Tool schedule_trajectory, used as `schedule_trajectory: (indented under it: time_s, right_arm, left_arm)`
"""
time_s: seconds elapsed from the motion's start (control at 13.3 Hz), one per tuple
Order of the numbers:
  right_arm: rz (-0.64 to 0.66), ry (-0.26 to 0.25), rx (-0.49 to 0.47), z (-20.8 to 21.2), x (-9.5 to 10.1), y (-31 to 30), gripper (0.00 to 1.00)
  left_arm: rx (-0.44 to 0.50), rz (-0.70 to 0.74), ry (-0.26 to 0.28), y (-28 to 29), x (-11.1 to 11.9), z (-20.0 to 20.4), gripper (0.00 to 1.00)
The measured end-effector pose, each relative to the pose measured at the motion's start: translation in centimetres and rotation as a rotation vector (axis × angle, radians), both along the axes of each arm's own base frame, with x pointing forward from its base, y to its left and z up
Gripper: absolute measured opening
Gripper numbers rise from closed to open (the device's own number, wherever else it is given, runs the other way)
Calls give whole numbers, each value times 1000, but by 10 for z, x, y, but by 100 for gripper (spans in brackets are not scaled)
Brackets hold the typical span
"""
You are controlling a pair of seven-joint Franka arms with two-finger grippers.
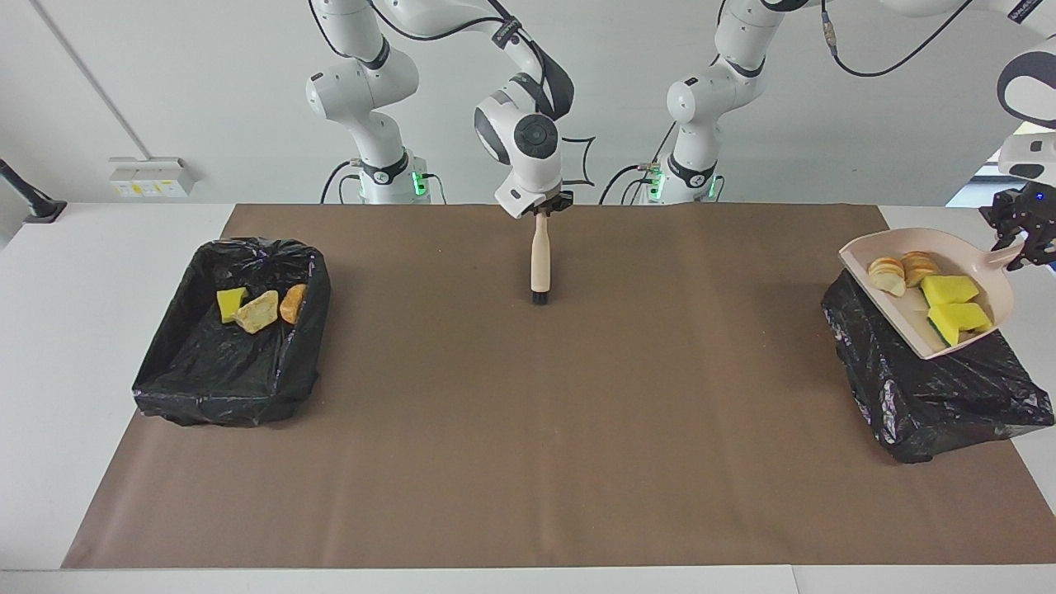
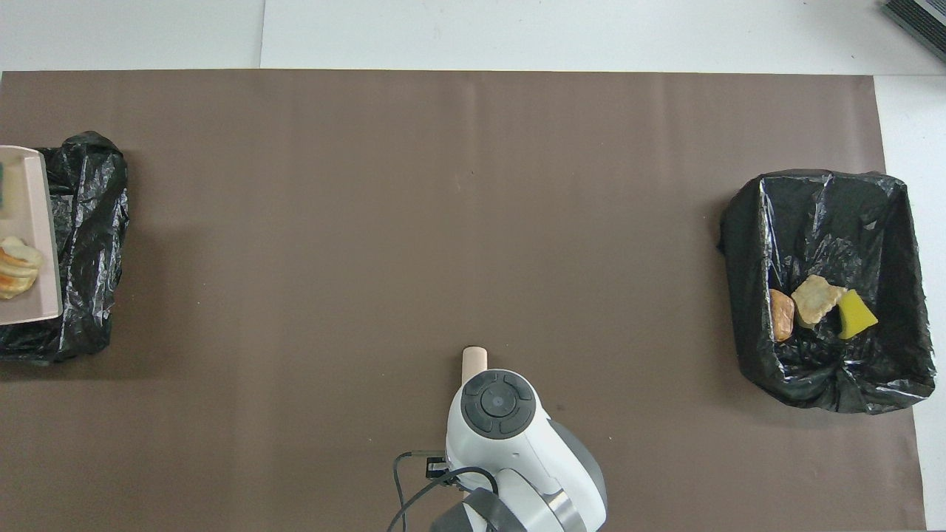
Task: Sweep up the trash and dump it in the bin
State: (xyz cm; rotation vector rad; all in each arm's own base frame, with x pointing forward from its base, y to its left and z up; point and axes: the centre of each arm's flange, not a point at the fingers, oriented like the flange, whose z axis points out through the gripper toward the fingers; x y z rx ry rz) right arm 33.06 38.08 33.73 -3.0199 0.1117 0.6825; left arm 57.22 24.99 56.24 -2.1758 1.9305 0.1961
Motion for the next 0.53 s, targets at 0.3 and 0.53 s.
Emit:
schedule_trajectory:
  time_s: [0.3, 0.53]
  right_arm:
    - [0, -6, -12, -3, -8, -10, 26]
    - [17, -20, -30, -4, -11, -14, 26]
  left_arm:
    - [223, -71, -35, 19, 14, 5, 32]
    - [375, -140, 27, 29, 21, -13, 32]
